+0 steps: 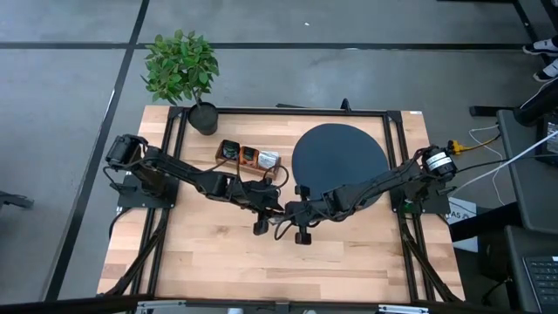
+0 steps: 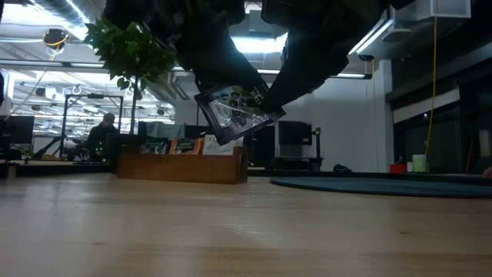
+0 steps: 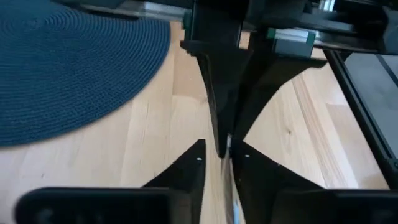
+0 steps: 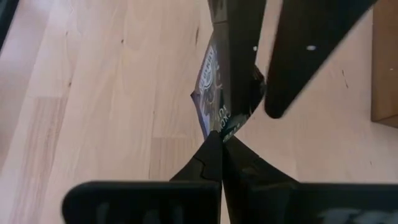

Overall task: Pick & Place Tea
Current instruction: Put the dark blue tea bag into the left section of the wooden organizer

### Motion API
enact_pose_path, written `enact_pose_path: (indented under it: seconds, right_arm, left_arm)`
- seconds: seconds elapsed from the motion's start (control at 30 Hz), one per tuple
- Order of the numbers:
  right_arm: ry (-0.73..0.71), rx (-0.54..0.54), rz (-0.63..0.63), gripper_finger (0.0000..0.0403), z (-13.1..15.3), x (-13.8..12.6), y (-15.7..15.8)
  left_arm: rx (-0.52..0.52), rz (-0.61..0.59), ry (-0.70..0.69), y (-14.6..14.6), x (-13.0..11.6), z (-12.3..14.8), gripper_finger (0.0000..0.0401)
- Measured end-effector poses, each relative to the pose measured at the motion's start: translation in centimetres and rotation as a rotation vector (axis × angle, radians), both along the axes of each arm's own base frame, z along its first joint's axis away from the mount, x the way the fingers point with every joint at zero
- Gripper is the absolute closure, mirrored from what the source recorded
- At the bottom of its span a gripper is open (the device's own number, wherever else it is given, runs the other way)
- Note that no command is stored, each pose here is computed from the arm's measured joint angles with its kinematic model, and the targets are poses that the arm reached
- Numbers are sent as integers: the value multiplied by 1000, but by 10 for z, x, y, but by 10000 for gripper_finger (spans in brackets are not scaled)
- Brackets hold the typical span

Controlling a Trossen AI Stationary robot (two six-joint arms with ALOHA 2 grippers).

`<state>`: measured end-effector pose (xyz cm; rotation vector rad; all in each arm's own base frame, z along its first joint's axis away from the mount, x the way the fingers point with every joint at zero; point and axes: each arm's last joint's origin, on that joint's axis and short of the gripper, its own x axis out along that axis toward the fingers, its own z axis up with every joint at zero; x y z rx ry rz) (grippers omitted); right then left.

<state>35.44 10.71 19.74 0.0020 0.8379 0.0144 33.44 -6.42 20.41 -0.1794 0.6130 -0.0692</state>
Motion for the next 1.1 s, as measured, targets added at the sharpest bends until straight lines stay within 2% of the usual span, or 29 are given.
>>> enact_pose_path:
  seconds: [0.2,0.3,0.57,0.67,0.8,0.87,0.93,1.0,1.1]
  right_arm:
    - [1,-2,1,402,0,0,0]
    - [0,-5,3,387,0,0,0]
    - [-6,-22,-26,285,7,-2,-7]
    - [-7,-29,-23,244,14,-6,-10]
    - [35,-34,-37,213,16,-12,-13]
    - [48,-54,-56,215,17,-14,-15]
    - [61,-86,-77,234,17,-17,-17]
    - [67,-99,-79,269,16,-18,-20]
    - [63,-106,-81,343,13,-18,-24]
  left_arm:
    - [12,-28,5,-1,0,-1,391]
    - [16,-31,5,0,0,-1,397]
    - [33,-78,29,7,-7,6,399]
    - [76,-69,35,15,-16,18,399]
    - [197,-8,34,27,-35,39,399]
    - [222,16,8,35,-47,46,399]
    - [216,37,-22,44,-61,52,399]
    - [217,62,-40,53,-77,53,399]
    - [225,77,-64,65,-99,51,399]
